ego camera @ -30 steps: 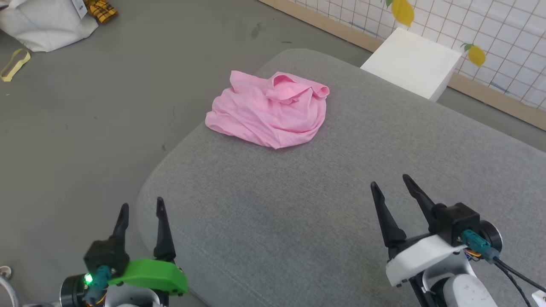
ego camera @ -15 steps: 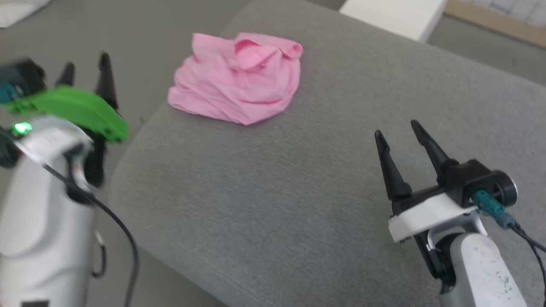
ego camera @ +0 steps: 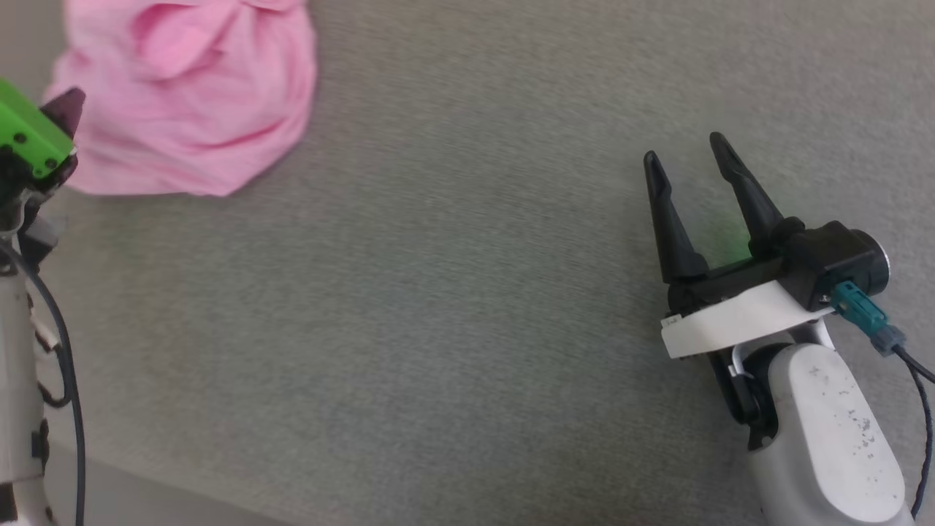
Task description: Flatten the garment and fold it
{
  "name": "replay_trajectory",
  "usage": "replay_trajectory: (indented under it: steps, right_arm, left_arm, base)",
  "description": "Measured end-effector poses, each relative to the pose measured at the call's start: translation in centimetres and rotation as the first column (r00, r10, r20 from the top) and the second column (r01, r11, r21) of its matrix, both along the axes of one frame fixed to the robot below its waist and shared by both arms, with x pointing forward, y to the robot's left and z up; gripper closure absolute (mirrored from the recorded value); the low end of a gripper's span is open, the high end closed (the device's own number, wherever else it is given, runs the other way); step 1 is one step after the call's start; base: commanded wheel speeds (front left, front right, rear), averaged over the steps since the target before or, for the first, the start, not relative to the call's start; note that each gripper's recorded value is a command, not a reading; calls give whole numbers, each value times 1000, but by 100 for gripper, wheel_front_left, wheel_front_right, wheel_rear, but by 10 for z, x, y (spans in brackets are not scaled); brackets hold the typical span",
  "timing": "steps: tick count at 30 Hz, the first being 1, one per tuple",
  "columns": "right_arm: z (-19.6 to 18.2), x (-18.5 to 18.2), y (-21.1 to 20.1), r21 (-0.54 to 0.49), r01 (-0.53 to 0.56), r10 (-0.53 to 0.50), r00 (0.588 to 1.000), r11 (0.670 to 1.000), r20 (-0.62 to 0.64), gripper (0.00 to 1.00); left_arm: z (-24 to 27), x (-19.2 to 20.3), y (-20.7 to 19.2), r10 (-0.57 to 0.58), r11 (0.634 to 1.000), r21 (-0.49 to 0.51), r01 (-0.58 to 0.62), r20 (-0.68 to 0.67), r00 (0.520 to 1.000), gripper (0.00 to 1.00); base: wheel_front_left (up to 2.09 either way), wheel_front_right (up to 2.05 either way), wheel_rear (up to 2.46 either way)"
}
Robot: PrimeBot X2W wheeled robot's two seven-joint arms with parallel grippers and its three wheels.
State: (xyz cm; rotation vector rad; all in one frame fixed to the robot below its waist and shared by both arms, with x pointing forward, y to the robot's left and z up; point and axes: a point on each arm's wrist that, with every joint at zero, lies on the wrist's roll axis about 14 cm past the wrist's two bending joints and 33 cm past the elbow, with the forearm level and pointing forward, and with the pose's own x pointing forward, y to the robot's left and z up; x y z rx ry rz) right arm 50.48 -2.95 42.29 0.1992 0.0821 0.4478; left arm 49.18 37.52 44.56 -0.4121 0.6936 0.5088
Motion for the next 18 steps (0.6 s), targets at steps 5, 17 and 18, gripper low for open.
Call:
replay_trajectory:
  steps: [5, 17, 18]
  right_arm:
    - [-30, 0, -27, -24, 64, -65, 996, 998, -55, 0]
    - [-31, 2, -58, -43, 144, -146, 988, 989, -51, 0]
    - [-30, 0, -61, -46, 151, -153, 987, 988, -52, 0]
  left_arm:
    - [-73, -20, -30, -7, 992, -121, -22, -235, 972, 0]
    - [-66, 1, -31, -6, 1000, -17, 5, -73, 997, 100]
    - [-54, 8, -28, -19, 999, 36, 19, -8, 1000, 100]
  base:
    - [0, 0, 0]
    - [0, 0, 0]
    - [0, 0, 0]
